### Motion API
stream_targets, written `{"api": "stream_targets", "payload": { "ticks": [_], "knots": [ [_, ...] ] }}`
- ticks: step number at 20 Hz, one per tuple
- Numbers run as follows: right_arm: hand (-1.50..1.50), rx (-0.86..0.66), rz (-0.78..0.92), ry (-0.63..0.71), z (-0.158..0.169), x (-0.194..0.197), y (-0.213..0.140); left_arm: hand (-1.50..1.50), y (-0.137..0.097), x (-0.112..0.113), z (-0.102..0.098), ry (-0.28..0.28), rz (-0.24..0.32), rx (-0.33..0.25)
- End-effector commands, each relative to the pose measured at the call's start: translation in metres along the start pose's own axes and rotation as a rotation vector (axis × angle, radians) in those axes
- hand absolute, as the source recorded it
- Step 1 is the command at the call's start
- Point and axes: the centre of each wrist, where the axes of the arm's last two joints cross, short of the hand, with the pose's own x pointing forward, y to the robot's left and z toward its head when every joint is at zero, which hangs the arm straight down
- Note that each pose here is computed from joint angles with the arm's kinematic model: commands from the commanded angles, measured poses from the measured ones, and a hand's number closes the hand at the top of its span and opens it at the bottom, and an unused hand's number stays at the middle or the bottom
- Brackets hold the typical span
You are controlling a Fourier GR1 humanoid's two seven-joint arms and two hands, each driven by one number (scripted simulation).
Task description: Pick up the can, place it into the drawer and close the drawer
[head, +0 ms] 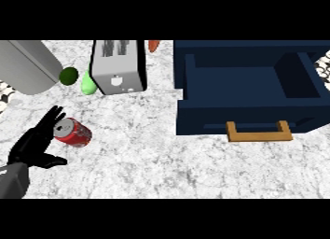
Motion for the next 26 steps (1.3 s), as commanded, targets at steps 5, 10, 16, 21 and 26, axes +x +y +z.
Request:
{"api": "stream_targets", "payload": {
  "ticks": [5,10,16,21,26],
  "knots": [
    [-1.50,0.005,-0.001,0.012,0.004,-0.002,-0.014,-1.50,-0.017,-0.010,-0.019,0.011,0.035,-0.020],
    [-1.50,0.003,0.000,0.007,0.006,0.011,-0.006,-1.50,-0.013,-0.009,-0.017,0.008,0.086,-0.029],
    [-1.50,0.015,-0.004,0.026,0.009,0.007,0.006,1.50,-0.028,-0.020,-0.021,0.005,0.143,-0.071],
    [-1.50,0.035,-0.025,0.014,0.009,0.016,0.001,1.50,-0.028,0.001,-0.039,-0.007,0.191,-0.179],
    [-1.50,0.016,-0.038,0.020,0.011,0.022,0.003,1.50,-0.054,0.014,-0.065,-0.083,0.201,-0.174]
  ]
}}
